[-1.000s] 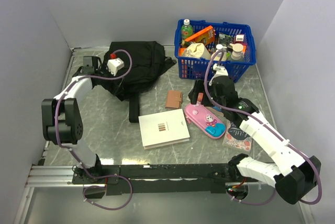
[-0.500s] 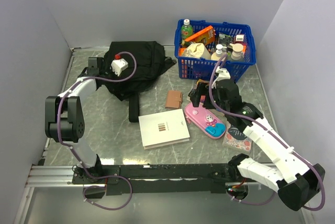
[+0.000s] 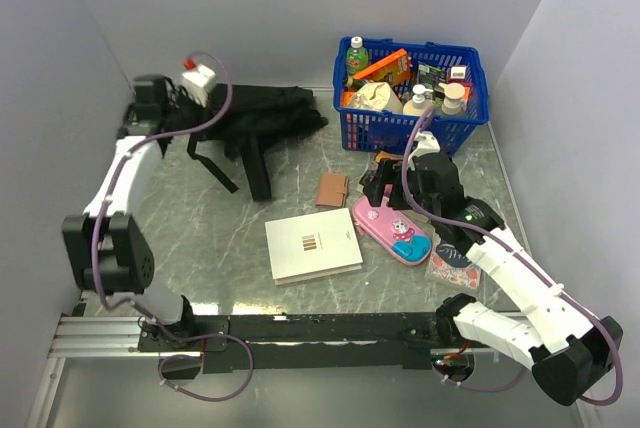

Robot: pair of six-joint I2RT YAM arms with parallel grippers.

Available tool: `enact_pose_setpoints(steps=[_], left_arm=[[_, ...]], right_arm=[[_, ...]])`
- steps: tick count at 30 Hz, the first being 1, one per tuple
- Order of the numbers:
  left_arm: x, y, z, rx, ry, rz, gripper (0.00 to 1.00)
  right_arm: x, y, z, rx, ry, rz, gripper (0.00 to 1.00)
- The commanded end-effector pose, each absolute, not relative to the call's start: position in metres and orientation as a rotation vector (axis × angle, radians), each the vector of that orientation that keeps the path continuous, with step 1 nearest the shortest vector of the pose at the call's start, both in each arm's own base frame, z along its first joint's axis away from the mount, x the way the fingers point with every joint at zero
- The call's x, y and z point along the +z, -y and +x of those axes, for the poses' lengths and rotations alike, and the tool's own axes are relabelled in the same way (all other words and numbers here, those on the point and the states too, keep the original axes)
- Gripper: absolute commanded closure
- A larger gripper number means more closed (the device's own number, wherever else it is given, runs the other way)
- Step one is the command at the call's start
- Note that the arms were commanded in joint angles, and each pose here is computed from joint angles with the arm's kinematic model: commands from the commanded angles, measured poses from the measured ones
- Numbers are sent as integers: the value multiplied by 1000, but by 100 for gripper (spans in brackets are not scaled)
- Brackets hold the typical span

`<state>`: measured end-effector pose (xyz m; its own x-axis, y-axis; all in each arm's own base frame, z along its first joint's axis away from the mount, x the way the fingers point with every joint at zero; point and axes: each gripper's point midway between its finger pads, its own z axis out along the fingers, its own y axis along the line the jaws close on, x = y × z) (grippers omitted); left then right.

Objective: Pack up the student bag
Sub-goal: Pick up the student bag at the center of the board, then place the student bag at the center of the board.

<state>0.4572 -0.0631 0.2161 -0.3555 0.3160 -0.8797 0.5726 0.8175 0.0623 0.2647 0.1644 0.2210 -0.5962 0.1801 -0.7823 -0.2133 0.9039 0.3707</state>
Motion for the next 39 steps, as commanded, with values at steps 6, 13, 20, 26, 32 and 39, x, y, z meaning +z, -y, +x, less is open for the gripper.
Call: enact_pose_setpoints(steps=[6, 13, 20, 26, 32, 39], left_arm=[[368, 117, 344, -587, -1640, 841, 99], [325, 158, 225, -837, -1659, 1089, 99], [280, 207, 168, -1081, -1665, 1202, 74], [291, 208, 192, -1009, -1701, 1159, 21], [273, 159, 268, -640, -1802, 919, 4], [181, 89, 320, -497, -2082, 766, 4]], right_arm=[[229, -166, 259, 572, -2125, -32, 17], [215, -167, 255, 582, -2171, 0, 18], [205, -170, 254, 589, -2205, 30, 17], [206, -180, 255, 573, -2219, -3, 12], [207, -215, 256, 570, -2254, -80, 11], [199, -262, 241, 560, -2282, -224, 11]])
